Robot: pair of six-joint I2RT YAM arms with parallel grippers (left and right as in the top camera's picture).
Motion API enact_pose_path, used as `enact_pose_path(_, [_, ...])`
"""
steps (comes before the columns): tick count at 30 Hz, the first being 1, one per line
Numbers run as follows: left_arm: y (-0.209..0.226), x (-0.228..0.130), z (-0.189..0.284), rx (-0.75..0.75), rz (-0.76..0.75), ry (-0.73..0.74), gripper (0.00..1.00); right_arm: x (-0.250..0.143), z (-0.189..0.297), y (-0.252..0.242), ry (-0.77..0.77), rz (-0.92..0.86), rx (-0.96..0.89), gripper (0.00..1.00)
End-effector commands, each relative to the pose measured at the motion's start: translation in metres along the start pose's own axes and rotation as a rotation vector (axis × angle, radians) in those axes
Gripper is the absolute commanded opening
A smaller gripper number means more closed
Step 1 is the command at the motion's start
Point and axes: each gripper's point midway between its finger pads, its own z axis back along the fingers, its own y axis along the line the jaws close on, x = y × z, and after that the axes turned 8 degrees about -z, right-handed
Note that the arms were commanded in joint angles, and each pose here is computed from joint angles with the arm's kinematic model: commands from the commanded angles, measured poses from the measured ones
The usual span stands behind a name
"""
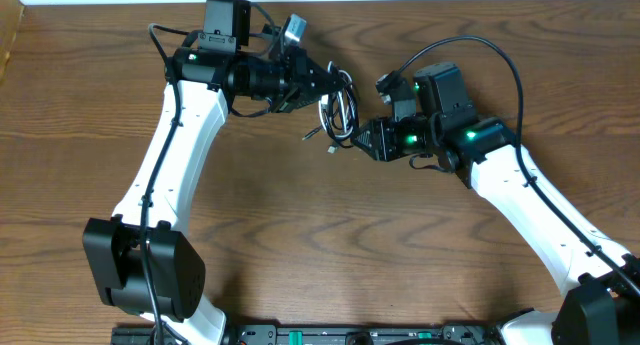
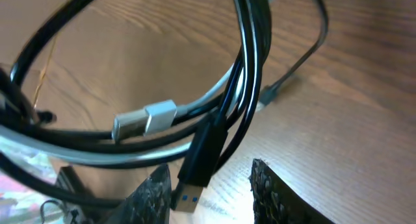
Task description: Untangle cables
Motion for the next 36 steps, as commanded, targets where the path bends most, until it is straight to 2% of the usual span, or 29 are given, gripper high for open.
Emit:
enact_pose_path(1, [-0.007,-0.006,-0.001,-0.037,-0.030,0.028,0.07,0.012,0.005,-0.003,-0.050,-0.018,-0.023,0.36])
enact_pose_path(13, [-0.024,-0.026,-0.023,-0.069,-0.087,0.103,0.07,0.025,0.006,-0.009,-0.111,-0.028,-0.063,0.36])
enact_pose_path(17, [-0.011,-0.018,-0.020,-0.005,-0.088,0.066,0.08,0.023,0.008,-0.013,-0.100,-0.088,-0.065,0.35])
enact_pose_path(25, [0.016,0.000,-0.007,0.117,-0.012,-0.014,0.07,0.015,0.008,-0.007,-0.053,-0.107,-0.018,0.33])
enact_pose_path(36, [0.026,0.010,0.004,0.140,0.088,-0.060,0.08,-0.012,0.007,0.002,0.066,-0.079,0.040,0.34])
